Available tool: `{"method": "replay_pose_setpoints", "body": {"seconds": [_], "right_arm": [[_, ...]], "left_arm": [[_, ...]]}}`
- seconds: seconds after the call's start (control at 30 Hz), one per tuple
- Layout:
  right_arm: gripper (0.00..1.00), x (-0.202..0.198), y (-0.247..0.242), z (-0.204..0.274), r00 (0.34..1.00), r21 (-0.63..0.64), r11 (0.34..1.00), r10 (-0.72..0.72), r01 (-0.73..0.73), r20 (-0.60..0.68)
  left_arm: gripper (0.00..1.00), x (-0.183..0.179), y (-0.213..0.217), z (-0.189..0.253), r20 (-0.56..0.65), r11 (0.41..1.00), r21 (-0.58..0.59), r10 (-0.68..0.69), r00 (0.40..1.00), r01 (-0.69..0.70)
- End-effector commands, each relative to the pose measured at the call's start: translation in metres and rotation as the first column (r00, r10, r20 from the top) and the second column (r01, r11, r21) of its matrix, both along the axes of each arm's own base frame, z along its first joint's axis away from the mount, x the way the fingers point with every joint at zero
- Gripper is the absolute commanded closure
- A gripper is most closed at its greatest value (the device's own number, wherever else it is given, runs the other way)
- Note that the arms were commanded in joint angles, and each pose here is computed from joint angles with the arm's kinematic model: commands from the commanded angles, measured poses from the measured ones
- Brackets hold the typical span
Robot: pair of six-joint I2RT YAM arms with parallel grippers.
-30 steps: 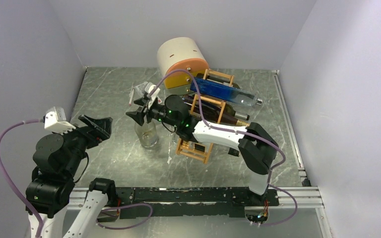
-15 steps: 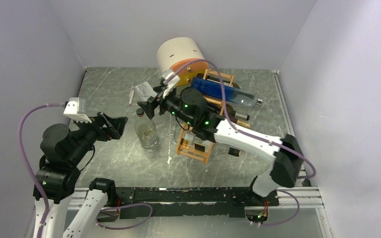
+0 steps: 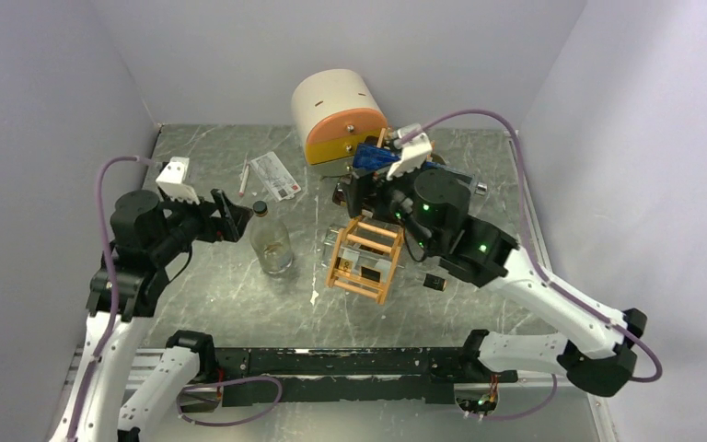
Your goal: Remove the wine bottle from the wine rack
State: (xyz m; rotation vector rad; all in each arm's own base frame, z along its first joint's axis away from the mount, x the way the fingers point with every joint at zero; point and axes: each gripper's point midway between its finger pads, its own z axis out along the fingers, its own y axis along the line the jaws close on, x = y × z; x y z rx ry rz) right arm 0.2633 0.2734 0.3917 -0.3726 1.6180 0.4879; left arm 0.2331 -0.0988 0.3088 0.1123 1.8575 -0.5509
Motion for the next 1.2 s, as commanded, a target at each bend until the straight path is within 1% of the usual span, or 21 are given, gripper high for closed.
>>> {"method": "replay_pose_setpoints", "body": {"seconds": [0.0,0.07,0.17,0.27,0.4,0.5,0.6,0.67,0.7,0.77,0.8,0.87,0.97,1.07,1.1,1.17], "right_arm": [[0.0,-0.016,-0.036,-0.023,0.996,-0.08,0.996,-0.046,0.04,-0.076],[0.0,-0.021,-0.04,-0.024,0.996,-0.079,0.996,-0.037,0.031,-0.079],[0.0,-0.023,-0.042,-0.032,0.995,-0.102,0.994,-0.038,0.028,-0.094],[0.0,-0.024,-0.043,-0.036,0.992,-0.12,0.992,-0.04,0.026,-0.119],[0.0,-0.025,-0.045,-0.039,0.99,-0.129,0.991,-0.046,0.028,-0.131],[0.0,-0.027,-0.051,-0.04,0.99,-0.134,0.99,-0.059,0.041,-0.131],[0.0,-0.029,-0.057,-0.039,0.989,-0.13,0.99,-0.071,0.054,-0.129],[0.0,-0.031,-0.061,-0.038,0.989,-0.127,0.99,-0.076,0.06,-0.13],[0.0,-0.032,-0.063,-0.037,0.988,-0.123,0.99,-0.078,0.062,-0.13],[0.0,-0.033,-0.066,-0.038,0.988,-0.122,0.99,-0.086,0.07,-0.13],[0.0,-0.033,-0.068,-0.038,0.987,-0.124,0.99,-0.09,0.074,-0.13],[0.0,-0.034,-0.071,-0.04,0.987,-0.126,0.989,-0.097,0.081,-0.13],[0.0,-0.035,-0.074,-0.041,0.986,-0.127,0.988,-0.102,0.086,-0.131],[0.0,-0.036,-0.076,-0.043,0.985,-0.133,0.987,-0.108,0.09,-0.136],[0.0,-0.036,-0.077,-0.043,0.984,-0.134,0.987,-0.11,0.092,-0.137],[0.0,-0.036,-0.079,-0.044,0.984,-0.136,0.986,-0.115,0.096,-0.14]], "left_arm": [[0.07,0.02,0.007,-0.021,-0.058,0.996,0.083,0.031,0.998,-0.026],[0.07,0.022,-0.001,-0.026,-0.086,0.996,0.091,-0.018,0.996,0.026],[0.07,0.025,-0.011,-0.027,-0.066,0.992,0.086,-0.083,0.994,0.089],[0.07,0.031,-0.015,-0.03,-0.051,0.989,0.093,-0.108,0.993,0.112],[0.07,0.037,-0.025,-0.04,-0.081,0.98,0.129,-0.142,0.987,0.152],[0.07,0.041,-0.034,-0.049,-0.105,0.971,0.189,-0.125,0.987,0.143],[0.07,0.047,-0.036,-0.063,-0.144,0.96,0.254,-0.079,0.986,0.114],[0.06,0.048,-0.038,-0.066,-0.147,0.954,0.279,-0.065,0.987,0.105],[0.03,0.049,-0.039,-0.067,-0.146,0.953,0.289,-0.055,0.988,0.095],[0.13,0.052,-0.036,-0.071,-0.147,0.948,0.312,-0.015,0.989,0.061],[0.16,0.053,-0.033,-0.072,-0.146,0.945,0.324,0.009,0.989,0.039],[0.2,0.056,-0.033,-0.074,-0.151,0.943,0.331,0.028,0.988,0.024],[0.23,0.058,-0.039,-0.077,-0.16,0.945,0.324,0.015,0.987,0.039],[0.31,0.062,-0.04,-0.078,-0.162,0.945,0.326,0.026,0.986,0.028],[0.35,0.063,-0.04,-0.079,-0.164,0.944,0.328,0.03,0.986,0.025],[0.47,0.064,-0.04,-0.078,-0.164,0.944,0.33,0.038,0.986,0.019]]}}
